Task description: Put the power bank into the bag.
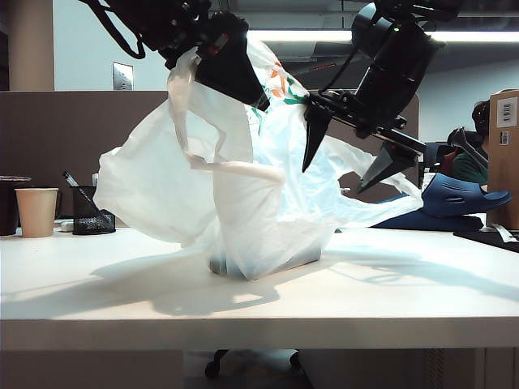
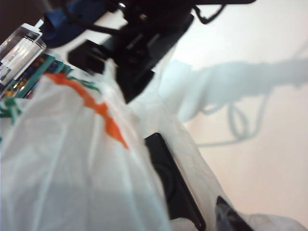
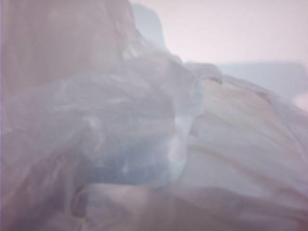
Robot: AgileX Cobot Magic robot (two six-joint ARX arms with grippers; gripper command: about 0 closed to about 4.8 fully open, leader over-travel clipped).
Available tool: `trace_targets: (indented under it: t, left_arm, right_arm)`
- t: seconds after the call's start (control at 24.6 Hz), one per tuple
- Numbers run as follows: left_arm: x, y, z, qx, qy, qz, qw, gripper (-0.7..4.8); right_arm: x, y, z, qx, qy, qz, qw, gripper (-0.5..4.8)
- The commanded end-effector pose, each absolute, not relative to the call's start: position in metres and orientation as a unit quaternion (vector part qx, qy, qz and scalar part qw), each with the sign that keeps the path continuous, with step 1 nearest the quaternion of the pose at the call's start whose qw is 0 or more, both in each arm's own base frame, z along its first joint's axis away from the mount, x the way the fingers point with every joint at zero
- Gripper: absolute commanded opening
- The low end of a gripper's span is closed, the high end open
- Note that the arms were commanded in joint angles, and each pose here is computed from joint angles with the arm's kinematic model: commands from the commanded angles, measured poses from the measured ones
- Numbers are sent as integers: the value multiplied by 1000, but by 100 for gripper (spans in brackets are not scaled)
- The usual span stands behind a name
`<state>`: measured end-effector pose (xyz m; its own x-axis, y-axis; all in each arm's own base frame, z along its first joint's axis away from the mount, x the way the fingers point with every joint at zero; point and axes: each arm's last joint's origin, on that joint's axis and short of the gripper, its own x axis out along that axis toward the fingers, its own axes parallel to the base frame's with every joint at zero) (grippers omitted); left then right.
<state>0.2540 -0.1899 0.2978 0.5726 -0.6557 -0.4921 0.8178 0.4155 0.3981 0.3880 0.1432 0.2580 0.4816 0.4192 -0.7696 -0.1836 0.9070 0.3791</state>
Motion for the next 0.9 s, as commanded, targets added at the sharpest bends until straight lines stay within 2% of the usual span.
trace_targets:
  t: [0.04,0.45,0.9]
  left_arm:
    - [252,-189,300,308,138,-447,828,408]
    - [252,-188,298,310,147,-446,827,408]
    - [244,-182,314,306,118,-441,835,408]
  right_arm:
    - [392,145,264,131,450,186,863,479]
    - [399,142,296,139,413,191,879,479]
    - [391,133,311,135,423,188,876,479]
